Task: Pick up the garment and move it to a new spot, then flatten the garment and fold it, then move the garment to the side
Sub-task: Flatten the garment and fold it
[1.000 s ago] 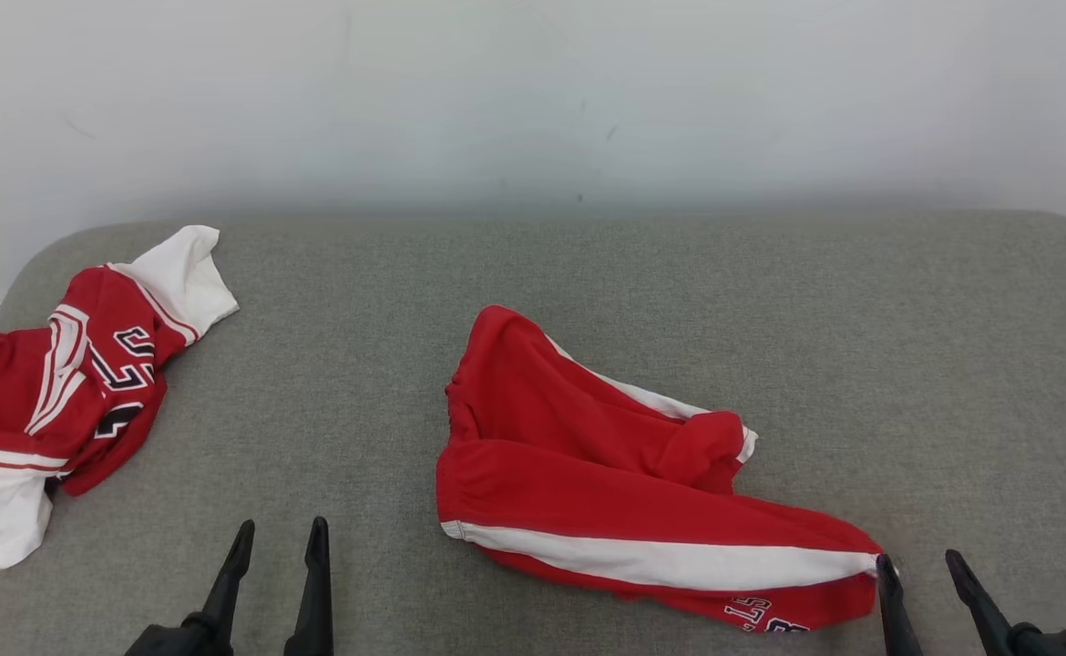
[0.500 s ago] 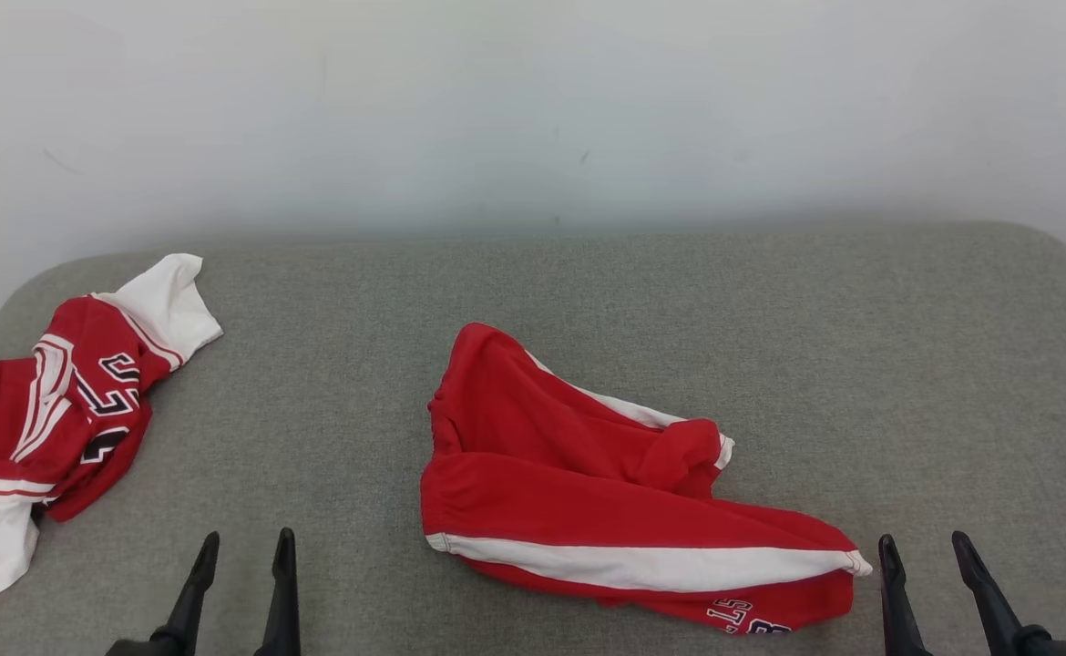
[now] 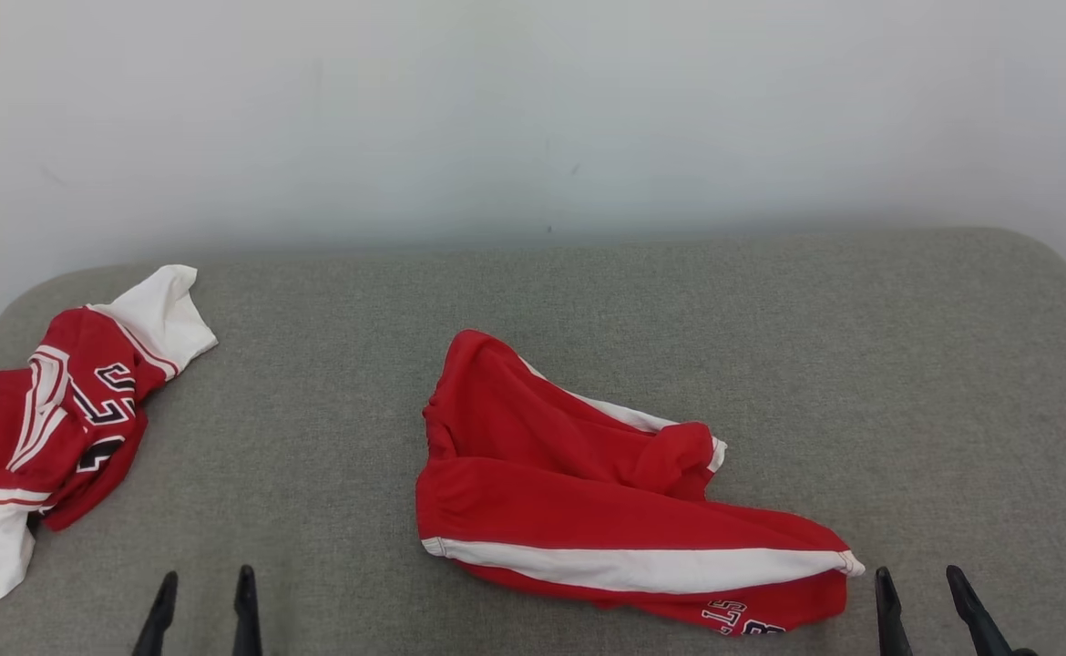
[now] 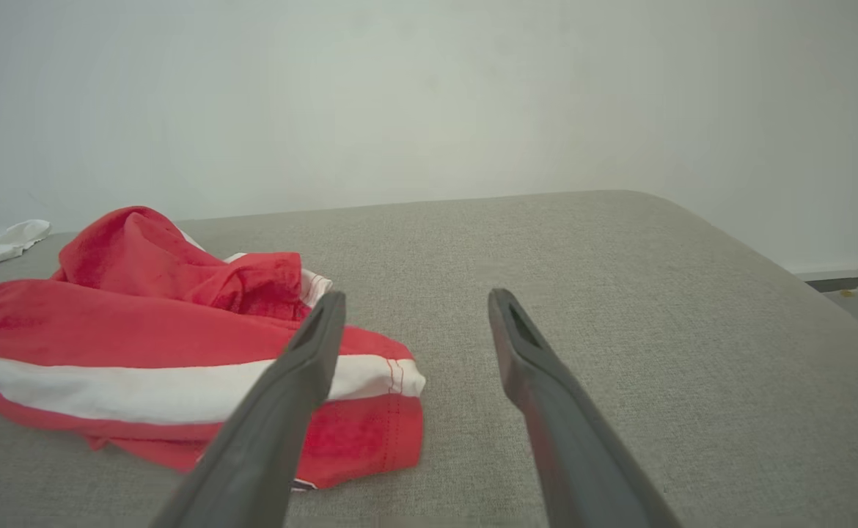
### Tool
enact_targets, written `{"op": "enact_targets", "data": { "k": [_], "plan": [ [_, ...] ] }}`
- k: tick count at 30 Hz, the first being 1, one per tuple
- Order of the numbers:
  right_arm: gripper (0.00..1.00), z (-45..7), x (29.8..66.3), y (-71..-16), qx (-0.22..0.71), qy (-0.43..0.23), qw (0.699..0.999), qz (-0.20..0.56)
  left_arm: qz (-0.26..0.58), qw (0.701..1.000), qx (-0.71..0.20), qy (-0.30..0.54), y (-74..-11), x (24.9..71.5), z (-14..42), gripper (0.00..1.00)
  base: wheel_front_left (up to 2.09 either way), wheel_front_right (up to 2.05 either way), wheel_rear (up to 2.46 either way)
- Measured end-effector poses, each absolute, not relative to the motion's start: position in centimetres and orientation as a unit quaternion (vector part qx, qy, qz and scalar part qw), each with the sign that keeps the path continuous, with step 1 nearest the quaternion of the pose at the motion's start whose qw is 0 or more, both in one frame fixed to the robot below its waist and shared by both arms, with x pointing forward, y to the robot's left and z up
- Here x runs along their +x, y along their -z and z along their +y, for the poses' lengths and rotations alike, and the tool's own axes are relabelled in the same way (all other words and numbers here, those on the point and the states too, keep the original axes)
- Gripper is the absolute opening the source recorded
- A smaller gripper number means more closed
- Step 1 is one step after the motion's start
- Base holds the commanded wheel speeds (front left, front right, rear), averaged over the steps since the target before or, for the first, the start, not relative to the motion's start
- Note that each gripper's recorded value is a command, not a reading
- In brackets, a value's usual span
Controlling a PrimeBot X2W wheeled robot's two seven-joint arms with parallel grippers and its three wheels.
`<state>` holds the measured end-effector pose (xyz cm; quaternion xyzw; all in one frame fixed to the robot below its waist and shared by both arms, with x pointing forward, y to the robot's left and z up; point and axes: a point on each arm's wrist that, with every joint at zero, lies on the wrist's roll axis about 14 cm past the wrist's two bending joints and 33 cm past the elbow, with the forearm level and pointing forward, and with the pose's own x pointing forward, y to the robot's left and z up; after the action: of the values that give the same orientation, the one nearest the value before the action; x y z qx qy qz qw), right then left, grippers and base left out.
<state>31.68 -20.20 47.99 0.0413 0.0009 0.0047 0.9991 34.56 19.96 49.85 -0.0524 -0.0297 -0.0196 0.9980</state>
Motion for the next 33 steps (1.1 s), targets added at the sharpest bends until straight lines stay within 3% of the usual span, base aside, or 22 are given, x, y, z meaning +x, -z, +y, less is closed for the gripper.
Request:
{"op": "enact_targets", "data": {
  "k": [14,23,33],
  "plan": [
    [1.0,-19.6,34.3,-44.7,0.005,-0.055,0.995,0.08,0.059,0.974,-0.053,0.211,-45.8,37.3,10.6,1.0,0.0,0.0,0.0],
    [1.0,-19.4,35.1,-42.2,0.017,-0.064,0.99,0.123,0.13,0.948,-0.053,0.286,-42.6,38.5,7.9,1.0,0.0,0.0,0.0],
    [1.0,-18.5,36.3,-41.2,0.023,-0.088,0.985,0.147,0.15,0.928,-0.038,0.34,-42.2,39.6,6.2,1.0,0.0,0.0,0.0]
  ]
}}
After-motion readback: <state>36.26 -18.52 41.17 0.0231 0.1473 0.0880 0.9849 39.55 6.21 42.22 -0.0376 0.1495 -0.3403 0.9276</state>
